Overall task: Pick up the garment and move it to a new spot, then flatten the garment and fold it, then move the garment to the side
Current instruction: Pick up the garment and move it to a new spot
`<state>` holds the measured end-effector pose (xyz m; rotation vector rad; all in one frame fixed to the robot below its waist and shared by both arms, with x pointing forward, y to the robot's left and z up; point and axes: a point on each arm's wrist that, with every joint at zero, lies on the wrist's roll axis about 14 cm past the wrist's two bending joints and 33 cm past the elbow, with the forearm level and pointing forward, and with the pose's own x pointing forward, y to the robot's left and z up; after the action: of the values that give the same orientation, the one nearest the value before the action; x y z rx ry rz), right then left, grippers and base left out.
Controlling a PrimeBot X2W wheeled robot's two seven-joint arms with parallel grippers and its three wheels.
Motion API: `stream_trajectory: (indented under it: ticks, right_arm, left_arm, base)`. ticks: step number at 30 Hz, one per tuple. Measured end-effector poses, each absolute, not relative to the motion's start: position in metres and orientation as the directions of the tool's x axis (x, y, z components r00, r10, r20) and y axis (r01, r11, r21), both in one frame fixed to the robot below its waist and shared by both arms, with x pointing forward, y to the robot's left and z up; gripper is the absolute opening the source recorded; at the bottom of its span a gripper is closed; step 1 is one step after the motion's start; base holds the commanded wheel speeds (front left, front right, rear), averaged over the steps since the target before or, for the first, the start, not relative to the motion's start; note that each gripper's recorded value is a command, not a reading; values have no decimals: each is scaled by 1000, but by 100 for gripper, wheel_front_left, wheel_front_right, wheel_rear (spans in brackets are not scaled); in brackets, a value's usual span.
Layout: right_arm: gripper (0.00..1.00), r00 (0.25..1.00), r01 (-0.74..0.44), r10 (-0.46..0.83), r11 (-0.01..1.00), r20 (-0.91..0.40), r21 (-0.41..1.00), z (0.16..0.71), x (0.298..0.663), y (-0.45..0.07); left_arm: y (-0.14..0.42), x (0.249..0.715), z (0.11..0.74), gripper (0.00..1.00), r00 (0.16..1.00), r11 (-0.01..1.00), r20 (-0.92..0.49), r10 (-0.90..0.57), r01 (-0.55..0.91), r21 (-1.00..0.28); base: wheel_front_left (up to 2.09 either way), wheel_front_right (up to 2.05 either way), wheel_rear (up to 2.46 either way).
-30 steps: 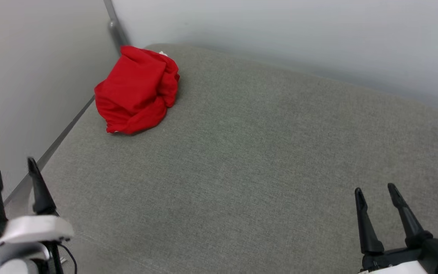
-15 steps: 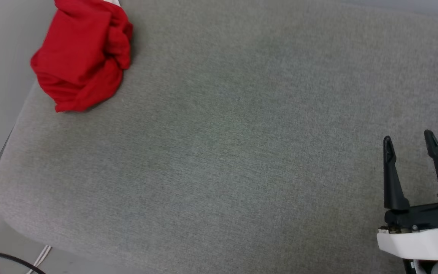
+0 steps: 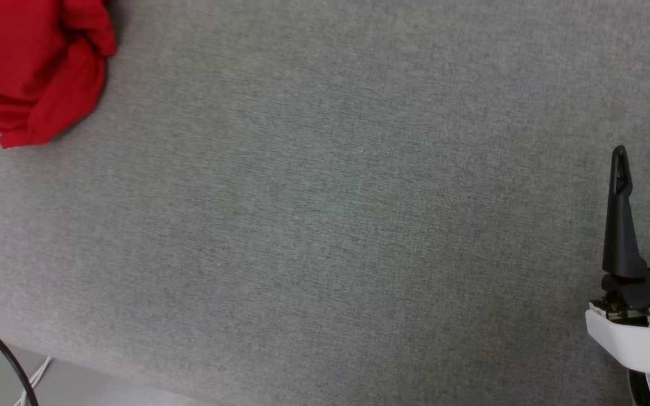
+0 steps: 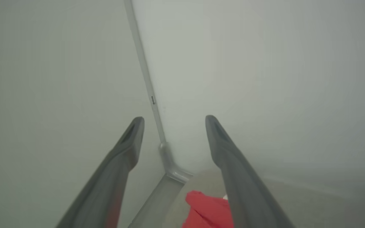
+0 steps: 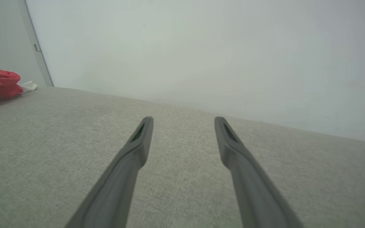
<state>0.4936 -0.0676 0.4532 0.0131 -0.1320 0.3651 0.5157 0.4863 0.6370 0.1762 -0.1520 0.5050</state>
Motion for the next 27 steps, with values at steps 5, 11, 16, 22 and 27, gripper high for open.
stream_trajectory:
  ticks: [5, 11, 16, 22, 27]
  right_arm:
    - [100, 928, -347, 346, 938, 140, -13, 450, 499, -71]
    - [100, 930, -337, 339, 941, 143, -38, 446, 502, -74]
    - [100, 932, -335, 338, 941, 131, -47, 437, 504, -76]
    - [100, 932, -334, 338, 941, 132, -53, 431, 507, -76]
    - [100, 933, -328, 333, 943, 133, -57, 431, 508, -78]
  left_arm:
    - [473, 545, 574, 100, 899, 907, -128, 418, -405, 118]
    - [459, 550, 512, 100, 821, 935, -470, 325, -354, 29]
    - [445, 542, 458, 100, 693, 942, -679, 240, -336, -11]
    - [427, 521, 398, 100, 531, 942, -834, 153, -332, -39]
    - [418, 510, 370, 100, 464, 939, -878, 116, -341, -56]
  base:
    - [0, 0, 0]
    - [0, 0, 0]
    - [0, 0, 0]
    - [0, 0, 0]
    - [0, 0, 0]
